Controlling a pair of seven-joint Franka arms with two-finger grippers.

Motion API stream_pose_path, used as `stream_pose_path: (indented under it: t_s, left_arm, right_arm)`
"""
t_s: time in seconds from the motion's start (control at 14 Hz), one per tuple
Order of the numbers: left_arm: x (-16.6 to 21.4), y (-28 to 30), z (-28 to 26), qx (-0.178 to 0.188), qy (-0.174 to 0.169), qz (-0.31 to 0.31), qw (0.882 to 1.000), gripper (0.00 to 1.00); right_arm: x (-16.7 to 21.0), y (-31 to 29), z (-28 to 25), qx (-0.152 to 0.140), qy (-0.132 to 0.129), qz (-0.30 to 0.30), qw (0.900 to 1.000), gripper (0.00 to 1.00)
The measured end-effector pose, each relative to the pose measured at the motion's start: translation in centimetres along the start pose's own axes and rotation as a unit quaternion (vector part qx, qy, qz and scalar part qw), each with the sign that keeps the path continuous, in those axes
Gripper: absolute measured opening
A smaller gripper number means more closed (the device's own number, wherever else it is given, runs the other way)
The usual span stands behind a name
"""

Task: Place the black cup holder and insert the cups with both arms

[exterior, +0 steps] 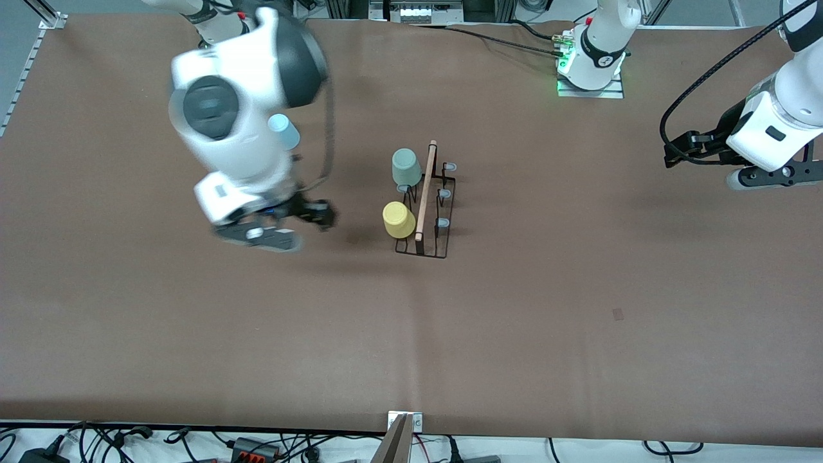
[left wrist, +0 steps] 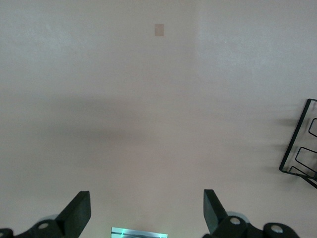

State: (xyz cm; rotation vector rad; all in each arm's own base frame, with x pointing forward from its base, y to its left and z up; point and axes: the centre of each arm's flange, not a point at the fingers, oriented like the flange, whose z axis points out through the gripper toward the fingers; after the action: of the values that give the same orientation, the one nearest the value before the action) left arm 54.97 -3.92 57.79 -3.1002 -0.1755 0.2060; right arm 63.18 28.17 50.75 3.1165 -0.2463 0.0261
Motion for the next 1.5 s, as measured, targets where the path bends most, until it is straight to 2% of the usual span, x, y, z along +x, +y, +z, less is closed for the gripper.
stream_pose_path:
  t_s: [0.36, 0.79, 1.0, 1.21, 1.5]
  left_arm:
    - [0.0, 0.0, 0.0, 0.000, 0.000, 0.000, 1.000, 1.00]
    - [0.0, 0.0, 0.0, 0.000, 0.000, 0.000, 1.000, 1.00]
    - [0.0, 0.0, 0.0, 0.000, 0.000, 0.000, 1.000, 1.00]
    - [0.0, 0.0, 0.0, 0.000, 0.000, 0.000, 1.000, 1.00]
    - [0.0, 0.0, 0.0, 0.000, 0.000, 0.000, 1.000, 1.00]
  right_arm:
    - [4.2, 11.6, -2.6, -0.002, -0.015, -0.015, 1.000, 1.00]
    - [5.3, 15.6, -5.2, -0.004, 0.001, -0.017, 1.000, 1.00]
    - [6.9, 21.9, -5.8, 0.014, -0.003, -0.018, 1.000, 1.00]
    - [7.1, 27.2, -7.4, 0.003, 0.003, -0.030, 1.000, 1.00]
    - [6.3, 29.2, -8.7, 0.004, 0.003, -0.051, 0.999, 1.00]
